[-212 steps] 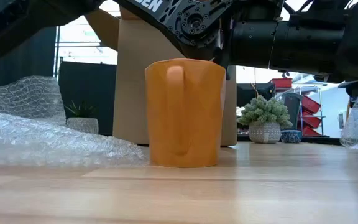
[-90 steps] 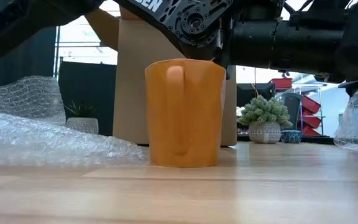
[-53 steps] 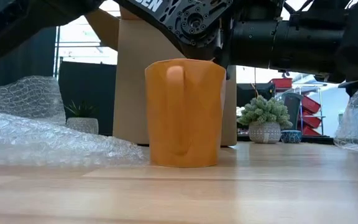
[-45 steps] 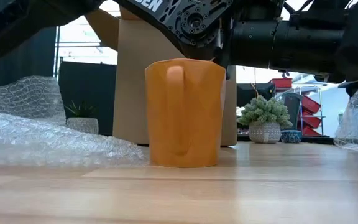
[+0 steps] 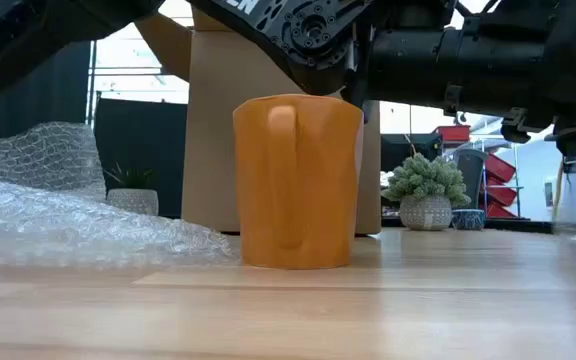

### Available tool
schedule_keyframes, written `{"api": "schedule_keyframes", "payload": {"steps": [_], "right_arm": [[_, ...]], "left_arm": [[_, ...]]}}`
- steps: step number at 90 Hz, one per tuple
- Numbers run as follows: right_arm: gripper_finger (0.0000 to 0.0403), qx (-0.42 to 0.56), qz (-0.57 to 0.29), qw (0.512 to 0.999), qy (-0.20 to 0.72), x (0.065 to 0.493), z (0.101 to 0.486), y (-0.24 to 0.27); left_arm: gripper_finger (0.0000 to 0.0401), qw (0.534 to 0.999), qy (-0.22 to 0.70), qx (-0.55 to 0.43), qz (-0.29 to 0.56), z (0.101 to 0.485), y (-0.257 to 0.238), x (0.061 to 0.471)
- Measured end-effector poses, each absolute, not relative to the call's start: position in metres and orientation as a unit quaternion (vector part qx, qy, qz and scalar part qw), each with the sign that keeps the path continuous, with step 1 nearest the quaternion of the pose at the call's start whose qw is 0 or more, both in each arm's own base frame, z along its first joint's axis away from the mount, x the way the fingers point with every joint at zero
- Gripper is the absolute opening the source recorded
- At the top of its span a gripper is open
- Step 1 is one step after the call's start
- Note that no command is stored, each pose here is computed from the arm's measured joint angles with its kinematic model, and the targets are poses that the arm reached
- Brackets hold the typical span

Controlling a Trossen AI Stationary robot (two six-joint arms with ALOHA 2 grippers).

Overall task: Wrap mug
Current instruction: Wrap the pink mug with the transparent bubble wrap

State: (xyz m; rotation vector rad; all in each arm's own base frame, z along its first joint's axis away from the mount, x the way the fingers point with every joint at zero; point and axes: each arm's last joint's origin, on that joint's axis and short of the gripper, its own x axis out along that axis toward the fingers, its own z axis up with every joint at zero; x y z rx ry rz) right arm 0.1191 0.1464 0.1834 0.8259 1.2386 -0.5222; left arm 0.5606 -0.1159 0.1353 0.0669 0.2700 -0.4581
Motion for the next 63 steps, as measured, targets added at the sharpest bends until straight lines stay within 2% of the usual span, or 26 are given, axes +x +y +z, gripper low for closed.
{"api": "schedule_keyframes", "payload": {"steps": [19,35,49,63], "right_arm": [[0.0,0.367,-0.223,0.717,0.549,0.131,0.178,0.149],[0.0,0.343,-0.229,0.706,0.576,0.131,0.173,0.147],[0.0,0.333,-0.226,0.707,0.582,0.13,0.174,0.148],[0.0,0.317,-0.202,0.717,0.587,0.131,0.19,0.155]], "left_arm": [[0.0,0.948,0.241,0.023,-0.207,0.131,-0.114,0.55],[0.0,0.959,0.212,0.03,-0.188,0.157,-0.116,0.55],[0.0,0.956,0.226,0.031,-0.186,0.151,-0.116,0.549],[0.0,0.957,0.218,0.032,-0.187,0.153,-0.115,0.55]]}}
